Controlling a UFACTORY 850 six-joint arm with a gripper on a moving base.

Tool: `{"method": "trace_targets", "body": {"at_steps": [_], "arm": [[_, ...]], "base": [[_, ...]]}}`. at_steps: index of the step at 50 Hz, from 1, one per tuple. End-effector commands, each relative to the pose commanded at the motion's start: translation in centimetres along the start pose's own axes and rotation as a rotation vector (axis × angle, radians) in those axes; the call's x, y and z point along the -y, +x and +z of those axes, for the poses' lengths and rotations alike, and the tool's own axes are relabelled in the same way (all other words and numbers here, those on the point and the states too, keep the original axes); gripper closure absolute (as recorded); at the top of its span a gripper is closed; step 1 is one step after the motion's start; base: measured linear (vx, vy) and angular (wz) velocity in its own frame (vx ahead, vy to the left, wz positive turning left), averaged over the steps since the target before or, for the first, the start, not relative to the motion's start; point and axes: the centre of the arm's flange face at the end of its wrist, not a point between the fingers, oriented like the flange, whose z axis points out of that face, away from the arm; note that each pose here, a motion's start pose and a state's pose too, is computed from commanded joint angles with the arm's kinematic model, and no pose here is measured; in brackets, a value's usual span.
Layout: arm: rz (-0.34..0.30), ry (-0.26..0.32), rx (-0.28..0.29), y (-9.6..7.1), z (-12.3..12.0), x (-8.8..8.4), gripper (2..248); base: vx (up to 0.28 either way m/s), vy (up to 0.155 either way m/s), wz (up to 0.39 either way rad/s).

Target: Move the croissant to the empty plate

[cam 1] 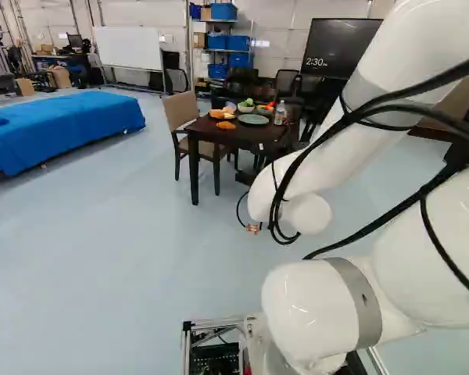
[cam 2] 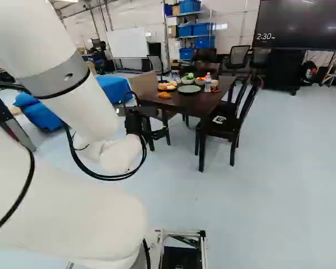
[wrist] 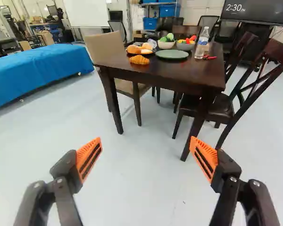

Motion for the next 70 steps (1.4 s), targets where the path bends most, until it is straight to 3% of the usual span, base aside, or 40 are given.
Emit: {"method": "trace_targets", "body": {"at_steps": [70], "arm": [[0.0,0.0,0.0,0.0,0.0,0.0,3]], "base": [[0.112,0.003,-0.009]]}}
